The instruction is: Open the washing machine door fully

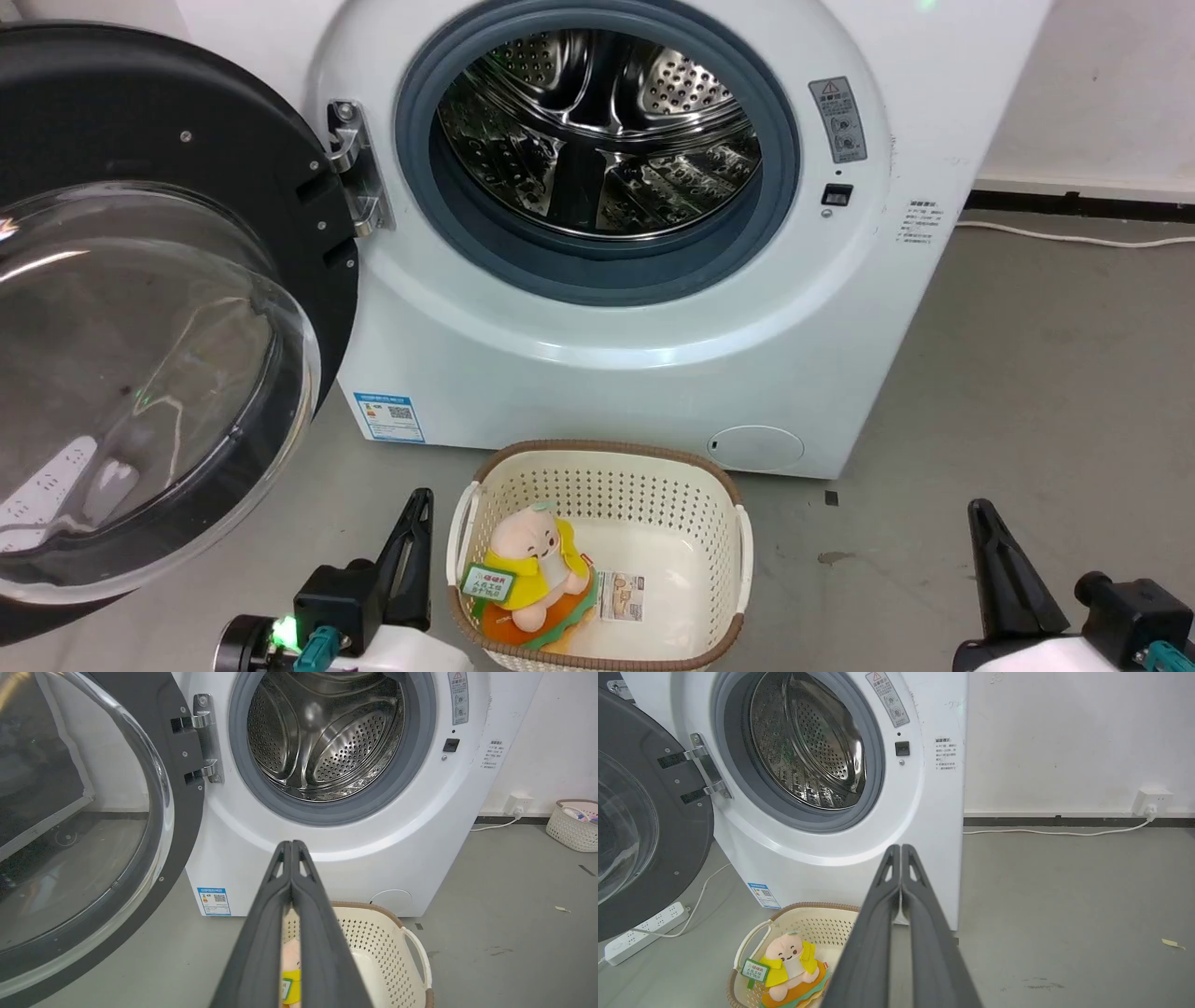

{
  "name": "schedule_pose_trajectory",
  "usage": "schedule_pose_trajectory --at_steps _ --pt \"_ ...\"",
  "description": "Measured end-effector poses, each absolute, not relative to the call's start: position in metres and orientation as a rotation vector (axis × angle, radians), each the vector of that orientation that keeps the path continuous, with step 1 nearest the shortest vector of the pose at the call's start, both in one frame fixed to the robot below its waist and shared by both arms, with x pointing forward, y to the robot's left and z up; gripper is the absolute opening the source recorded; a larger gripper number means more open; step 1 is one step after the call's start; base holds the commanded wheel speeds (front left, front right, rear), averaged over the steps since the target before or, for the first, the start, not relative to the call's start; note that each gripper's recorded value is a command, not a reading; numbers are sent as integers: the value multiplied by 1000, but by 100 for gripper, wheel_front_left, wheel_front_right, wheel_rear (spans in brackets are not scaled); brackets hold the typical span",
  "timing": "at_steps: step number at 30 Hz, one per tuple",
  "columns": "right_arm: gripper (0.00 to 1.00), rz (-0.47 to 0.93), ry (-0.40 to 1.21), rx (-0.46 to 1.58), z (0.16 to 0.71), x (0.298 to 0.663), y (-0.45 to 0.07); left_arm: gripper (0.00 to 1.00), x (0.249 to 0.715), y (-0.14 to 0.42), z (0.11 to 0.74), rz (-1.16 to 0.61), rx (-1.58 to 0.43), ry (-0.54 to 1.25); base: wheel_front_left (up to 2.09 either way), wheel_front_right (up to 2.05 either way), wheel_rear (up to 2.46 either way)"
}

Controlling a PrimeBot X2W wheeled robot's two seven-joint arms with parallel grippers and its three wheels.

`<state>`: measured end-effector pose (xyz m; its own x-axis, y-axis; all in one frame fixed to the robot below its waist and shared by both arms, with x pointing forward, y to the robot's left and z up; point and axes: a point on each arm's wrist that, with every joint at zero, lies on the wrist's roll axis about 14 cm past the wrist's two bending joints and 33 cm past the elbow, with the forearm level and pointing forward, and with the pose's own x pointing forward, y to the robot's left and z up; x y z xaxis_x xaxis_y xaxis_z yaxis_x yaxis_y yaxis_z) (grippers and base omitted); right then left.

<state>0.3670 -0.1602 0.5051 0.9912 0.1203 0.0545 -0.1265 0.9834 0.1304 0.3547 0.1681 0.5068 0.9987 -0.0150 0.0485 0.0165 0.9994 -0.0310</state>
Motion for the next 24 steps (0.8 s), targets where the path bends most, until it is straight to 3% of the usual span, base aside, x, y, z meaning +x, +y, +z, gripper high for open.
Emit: schedule_pose_trajectory --at_steps 24 --pt "0 130 -30 89 509 367 -160 0 359 170 512 -12 -9 -36 0 0 0"
